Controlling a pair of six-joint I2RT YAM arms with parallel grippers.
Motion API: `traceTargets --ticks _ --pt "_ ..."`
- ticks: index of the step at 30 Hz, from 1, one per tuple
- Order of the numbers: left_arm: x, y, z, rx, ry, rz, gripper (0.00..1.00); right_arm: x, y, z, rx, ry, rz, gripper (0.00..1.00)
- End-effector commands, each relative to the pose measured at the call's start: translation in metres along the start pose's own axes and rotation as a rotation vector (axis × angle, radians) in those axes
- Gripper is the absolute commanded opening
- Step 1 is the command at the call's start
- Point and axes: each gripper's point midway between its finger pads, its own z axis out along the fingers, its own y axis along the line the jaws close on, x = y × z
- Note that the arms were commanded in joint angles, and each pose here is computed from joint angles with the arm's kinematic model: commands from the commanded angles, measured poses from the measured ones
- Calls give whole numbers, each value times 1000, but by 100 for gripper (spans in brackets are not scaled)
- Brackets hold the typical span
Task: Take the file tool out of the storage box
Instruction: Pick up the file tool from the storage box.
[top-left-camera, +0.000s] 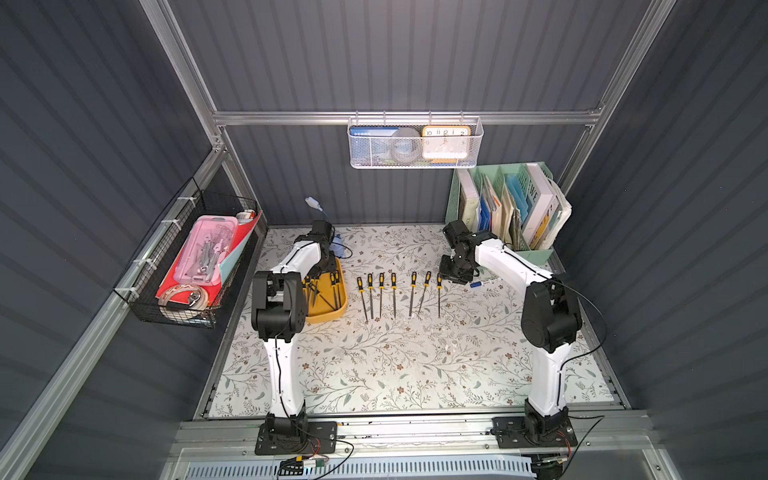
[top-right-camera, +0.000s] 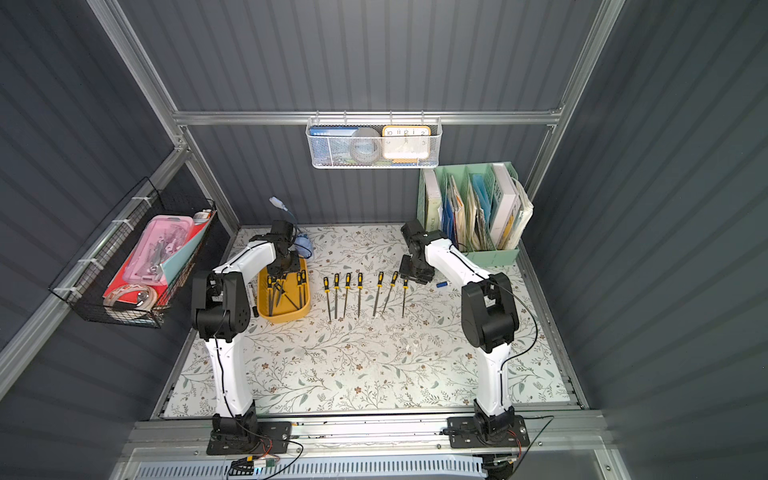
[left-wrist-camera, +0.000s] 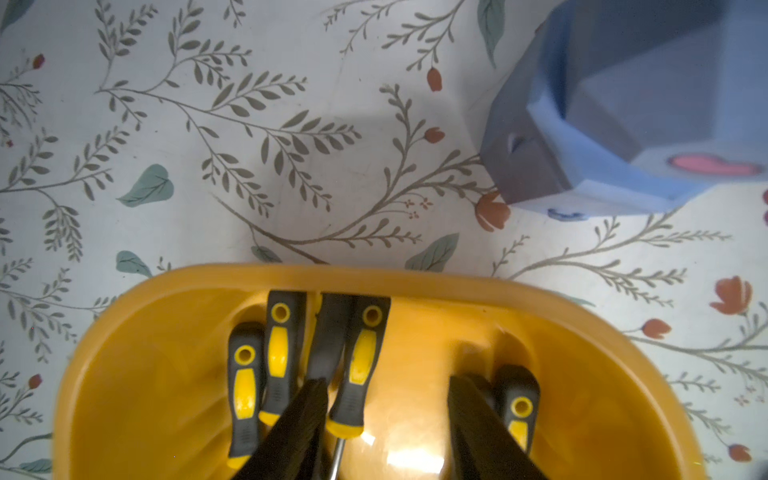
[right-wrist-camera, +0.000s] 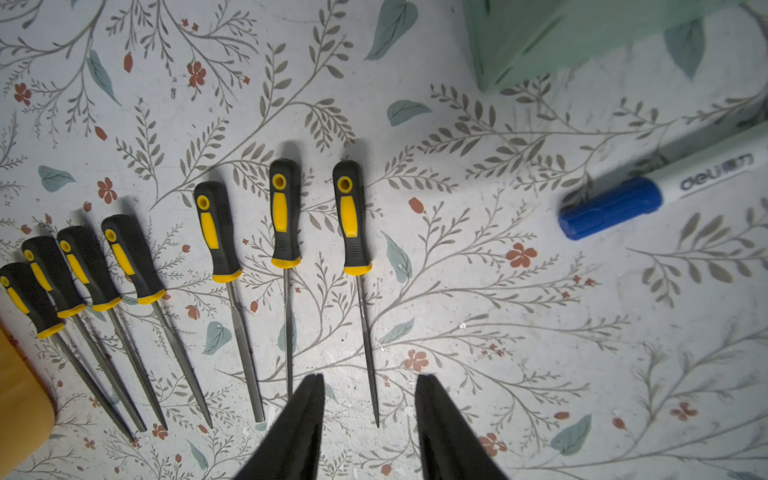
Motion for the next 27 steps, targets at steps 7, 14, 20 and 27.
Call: traceTargets --ticks 7,14,20,27 --pt "18 -4 23 14 65 46 41 7 -7 3 27 23 5 42" --pt "30 -1 33 -8 98 54 49 7 -9 3 34 25 3 43" --pt "22 9 26 -55 66 36 55 6 -7 4 30 25 5 43" --pt "25 12 34 -50 86 40 45 7 -9 5 35 31 11 43"
